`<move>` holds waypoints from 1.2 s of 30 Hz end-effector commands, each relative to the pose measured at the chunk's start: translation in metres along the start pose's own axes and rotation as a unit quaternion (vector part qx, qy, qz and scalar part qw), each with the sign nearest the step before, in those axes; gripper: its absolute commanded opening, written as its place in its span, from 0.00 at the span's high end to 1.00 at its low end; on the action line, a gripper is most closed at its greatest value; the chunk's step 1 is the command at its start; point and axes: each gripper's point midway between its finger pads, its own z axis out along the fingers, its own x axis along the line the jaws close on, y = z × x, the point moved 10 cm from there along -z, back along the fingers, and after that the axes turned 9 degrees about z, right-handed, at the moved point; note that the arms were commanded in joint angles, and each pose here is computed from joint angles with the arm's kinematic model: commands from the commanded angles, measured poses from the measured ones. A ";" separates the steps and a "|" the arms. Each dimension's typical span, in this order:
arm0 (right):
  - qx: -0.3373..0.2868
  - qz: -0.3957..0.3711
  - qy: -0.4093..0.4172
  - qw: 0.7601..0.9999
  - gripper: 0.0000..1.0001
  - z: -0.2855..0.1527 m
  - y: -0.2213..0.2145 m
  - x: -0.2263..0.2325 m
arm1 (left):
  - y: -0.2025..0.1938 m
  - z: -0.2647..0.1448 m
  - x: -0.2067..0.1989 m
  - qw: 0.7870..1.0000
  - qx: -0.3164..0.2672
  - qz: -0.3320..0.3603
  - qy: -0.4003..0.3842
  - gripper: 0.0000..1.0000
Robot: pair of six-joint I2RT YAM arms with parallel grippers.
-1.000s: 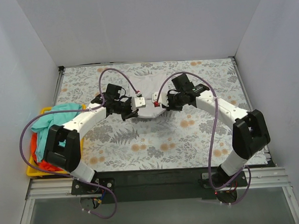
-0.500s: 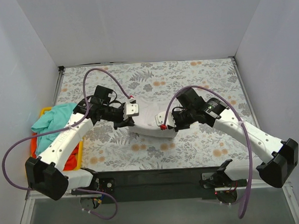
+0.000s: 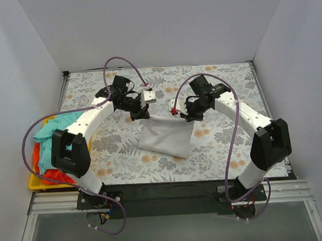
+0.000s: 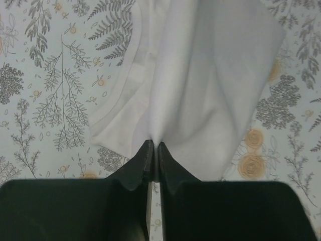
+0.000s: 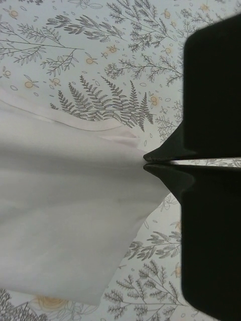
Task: Fold and stack the t-shirts
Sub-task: Fold the tshirt
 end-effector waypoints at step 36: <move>-0.094 0.191 -0.164 0.963 0.14 -0.027 0.009 -0.147 | -0.011 -0.008 0.114 0.952 -0.084 -0.265 0.126 0.28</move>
